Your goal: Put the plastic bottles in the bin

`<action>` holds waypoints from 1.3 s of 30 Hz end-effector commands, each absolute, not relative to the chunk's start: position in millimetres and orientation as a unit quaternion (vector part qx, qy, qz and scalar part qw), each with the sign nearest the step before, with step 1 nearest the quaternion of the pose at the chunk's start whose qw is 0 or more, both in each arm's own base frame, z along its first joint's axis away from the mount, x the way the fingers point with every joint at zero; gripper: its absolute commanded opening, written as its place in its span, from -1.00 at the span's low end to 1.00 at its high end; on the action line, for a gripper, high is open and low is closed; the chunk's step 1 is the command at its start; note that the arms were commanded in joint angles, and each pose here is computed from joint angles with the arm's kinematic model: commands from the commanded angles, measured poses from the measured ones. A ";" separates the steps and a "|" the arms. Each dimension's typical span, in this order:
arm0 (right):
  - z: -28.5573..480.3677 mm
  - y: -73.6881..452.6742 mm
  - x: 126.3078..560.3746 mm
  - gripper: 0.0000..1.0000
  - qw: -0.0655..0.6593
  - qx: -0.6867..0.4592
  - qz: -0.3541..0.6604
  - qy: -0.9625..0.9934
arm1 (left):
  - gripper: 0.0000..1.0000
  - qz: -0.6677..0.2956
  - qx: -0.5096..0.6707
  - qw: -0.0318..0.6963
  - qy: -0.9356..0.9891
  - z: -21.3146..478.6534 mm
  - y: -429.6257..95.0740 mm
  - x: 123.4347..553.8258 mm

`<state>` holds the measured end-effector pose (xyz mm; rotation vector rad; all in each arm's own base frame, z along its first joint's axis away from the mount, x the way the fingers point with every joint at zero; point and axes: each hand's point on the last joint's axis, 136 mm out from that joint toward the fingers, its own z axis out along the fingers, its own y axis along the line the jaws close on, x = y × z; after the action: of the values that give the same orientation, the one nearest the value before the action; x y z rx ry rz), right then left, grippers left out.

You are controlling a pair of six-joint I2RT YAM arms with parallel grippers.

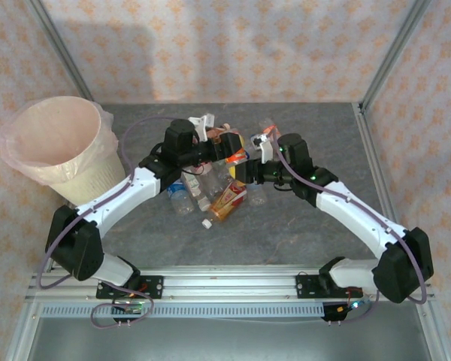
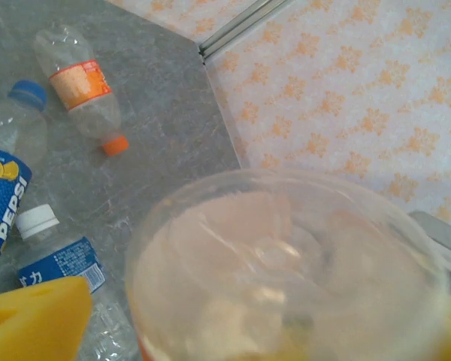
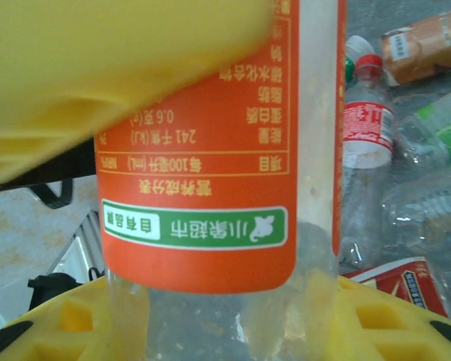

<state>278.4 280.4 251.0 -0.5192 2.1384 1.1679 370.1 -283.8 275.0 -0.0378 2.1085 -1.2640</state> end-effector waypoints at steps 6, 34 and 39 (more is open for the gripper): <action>278.0 290.4 278.1 -0.22 0.337 -0.219 0.469 0.786 | 0.09 -0.516 0.006 0.354 0.780 305.8 -291.4 368.6; 259.3 154.8 341.9 0.98 0.505 0.077 0.170 0.843 | -0.13 0.224 -0.247 0.646 0.687 502.7 56.8 312.9; 258.2 156.3 341.3 0.98 0.502 0.074 0.173 0.844 | -0.13 0.265 -0.329 0.586 0.691 481.2 127.9 313.3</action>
<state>342.6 162.3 260.9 0.1462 2.0398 0.4425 320.2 91.1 507.4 -0.6706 1.5283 0.4596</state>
